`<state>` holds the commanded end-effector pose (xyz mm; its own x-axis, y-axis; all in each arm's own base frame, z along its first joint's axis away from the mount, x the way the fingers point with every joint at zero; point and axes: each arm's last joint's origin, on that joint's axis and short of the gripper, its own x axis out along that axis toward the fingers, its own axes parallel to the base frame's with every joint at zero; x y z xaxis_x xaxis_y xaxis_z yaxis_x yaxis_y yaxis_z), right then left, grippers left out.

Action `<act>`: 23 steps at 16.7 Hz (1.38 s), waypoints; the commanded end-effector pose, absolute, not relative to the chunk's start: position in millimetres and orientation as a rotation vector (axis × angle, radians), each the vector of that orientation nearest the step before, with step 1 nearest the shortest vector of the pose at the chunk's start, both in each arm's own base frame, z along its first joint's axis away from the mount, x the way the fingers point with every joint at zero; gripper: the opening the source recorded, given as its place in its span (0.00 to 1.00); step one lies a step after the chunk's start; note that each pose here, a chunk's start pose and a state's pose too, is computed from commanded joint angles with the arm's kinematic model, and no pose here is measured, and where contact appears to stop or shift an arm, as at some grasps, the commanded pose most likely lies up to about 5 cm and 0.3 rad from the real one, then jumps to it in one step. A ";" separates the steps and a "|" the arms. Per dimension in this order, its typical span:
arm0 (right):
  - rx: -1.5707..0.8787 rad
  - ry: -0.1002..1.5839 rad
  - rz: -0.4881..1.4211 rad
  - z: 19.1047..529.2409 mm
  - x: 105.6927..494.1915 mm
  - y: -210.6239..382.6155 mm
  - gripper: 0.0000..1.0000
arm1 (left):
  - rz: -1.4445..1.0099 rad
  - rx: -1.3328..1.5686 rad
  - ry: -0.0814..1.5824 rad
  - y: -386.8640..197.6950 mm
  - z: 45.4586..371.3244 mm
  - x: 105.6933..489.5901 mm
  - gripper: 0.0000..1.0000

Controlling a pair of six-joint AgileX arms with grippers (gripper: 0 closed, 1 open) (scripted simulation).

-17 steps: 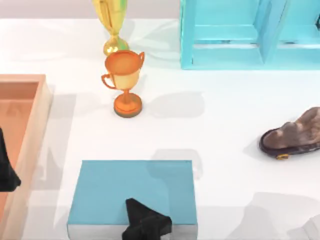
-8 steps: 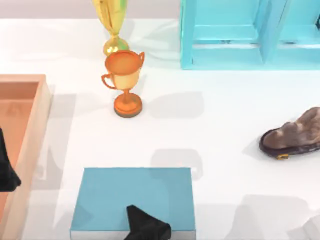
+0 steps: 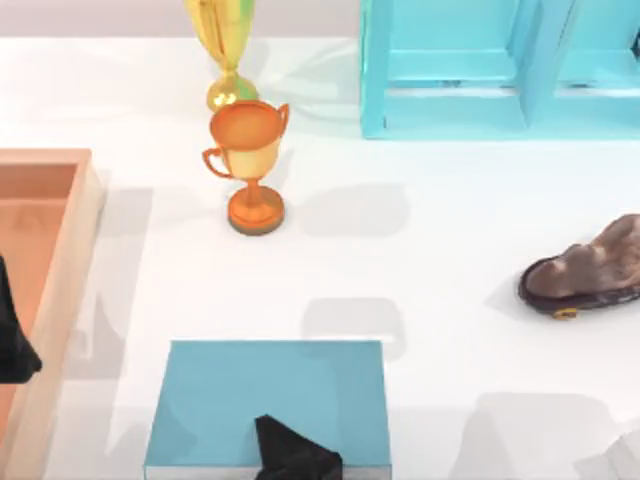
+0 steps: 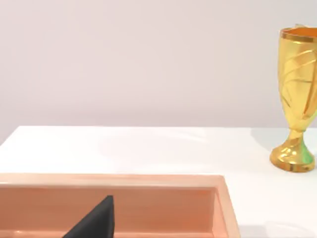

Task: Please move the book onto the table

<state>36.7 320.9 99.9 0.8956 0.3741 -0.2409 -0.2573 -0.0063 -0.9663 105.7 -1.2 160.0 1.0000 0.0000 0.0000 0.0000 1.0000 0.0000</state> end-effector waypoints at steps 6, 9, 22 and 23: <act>-1.497 -0.096 0.499 99.9 36.7 320.9 0.60 | 0.000 0.000 0.000 -1.2 160.0 105.7 1.00; -1.497 -0.096 0.499 99.9 36.7 320.9 0.83 | 0.000 0.000 0.000 -1.2 160.0 105.7 1.00; -1.497 -0.099 0.511 98.6 32.6 321.7 1.00 | 0.000 0.000 0.000 -1.2 160.0 105.7 1.00; -1.495 -0.104 0.529 97.4 26.2 323.4 1.00 | 0.000 0.000 0.000 -1.2 160.0 105.7 1.00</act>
<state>26.2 323.4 97.4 0.8828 0.3954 -0.2537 -0.2705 -0.0139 -0.9626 105.7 -1.2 160.0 1.0000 0.0000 0.0000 0.0000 1.0000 0.0000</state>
